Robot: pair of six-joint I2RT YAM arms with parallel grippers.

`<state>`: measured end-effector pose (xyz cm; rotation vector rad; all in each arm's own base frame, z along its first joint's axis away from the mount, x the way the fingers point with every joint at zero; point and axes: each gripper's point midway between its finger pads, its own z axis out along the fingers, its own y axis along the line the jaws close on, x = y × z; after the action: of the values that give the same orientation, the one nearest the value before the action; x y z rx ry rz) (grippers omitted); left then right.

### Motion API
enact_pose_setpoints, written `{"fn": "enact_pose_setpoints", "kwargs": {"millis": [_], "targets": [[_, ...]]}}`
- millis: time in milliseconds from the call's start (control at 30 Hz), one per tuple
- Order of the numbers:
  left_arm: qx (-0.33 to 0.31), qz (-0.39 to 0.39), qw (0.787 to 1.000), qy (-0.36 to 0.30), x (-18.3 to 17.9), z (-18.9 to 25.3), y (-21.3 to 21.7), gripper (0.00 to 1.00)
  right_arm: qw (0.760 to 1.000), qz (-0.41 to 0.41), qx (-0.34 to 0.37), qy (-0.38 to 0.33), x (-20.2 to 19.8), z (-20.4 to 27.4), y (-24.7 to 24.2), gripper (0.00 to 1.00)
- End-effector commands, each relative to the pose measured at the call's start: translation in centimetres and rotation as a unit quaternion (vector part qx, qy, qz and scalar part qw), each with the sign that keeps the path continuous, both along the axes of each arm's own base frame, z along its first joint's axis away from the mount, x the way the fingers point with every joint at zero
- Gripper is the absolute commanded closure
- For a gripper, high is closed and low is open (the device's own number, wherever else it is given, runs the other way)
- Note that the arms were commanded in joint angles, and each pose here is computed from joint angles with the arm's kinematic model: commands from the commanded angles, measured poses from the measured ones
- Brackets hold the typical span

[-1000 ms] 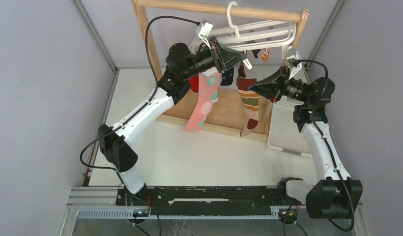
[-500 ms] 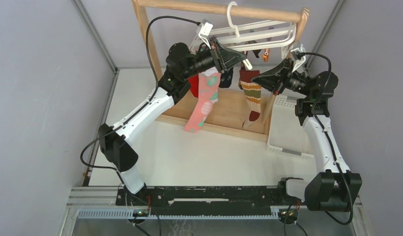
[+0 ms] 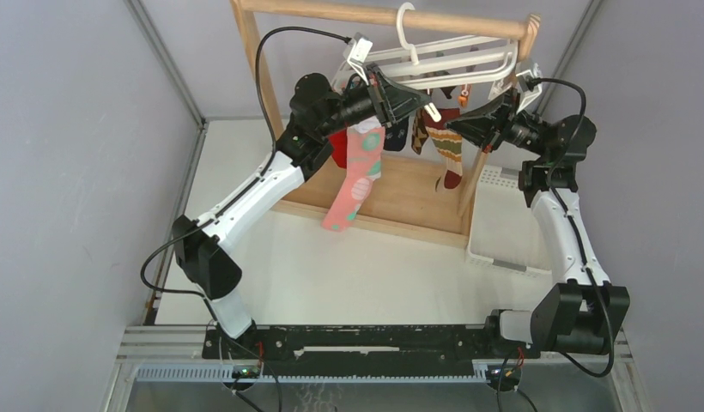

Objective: Clip the socks to the hanger
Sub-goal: Clamp the sock onto the hanger.

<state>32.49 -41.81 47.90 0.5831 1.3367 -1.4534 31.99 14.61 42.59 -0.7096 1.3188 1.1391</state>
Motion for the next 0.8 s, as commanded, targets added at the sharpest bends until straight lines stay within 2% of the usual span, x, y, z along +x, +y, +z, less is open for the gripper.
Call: {"fn": "enact_pose_setpoints", "kwargs": {"millis": [0,767], "targets": [[0.024,-0.074,0.997,-0.004,-3.0,-0.5,-1.4,1.00,0.999,0.005,0.007,-0.050,-1.2,3.1,0.1,1.00],[0.021,-0.061,0.998,0.001,-2.5,-0.4,-1.3,0.98,0.998,0.000,0.009,-0.057,-0.8,3.8,1.4,1.00]]}}
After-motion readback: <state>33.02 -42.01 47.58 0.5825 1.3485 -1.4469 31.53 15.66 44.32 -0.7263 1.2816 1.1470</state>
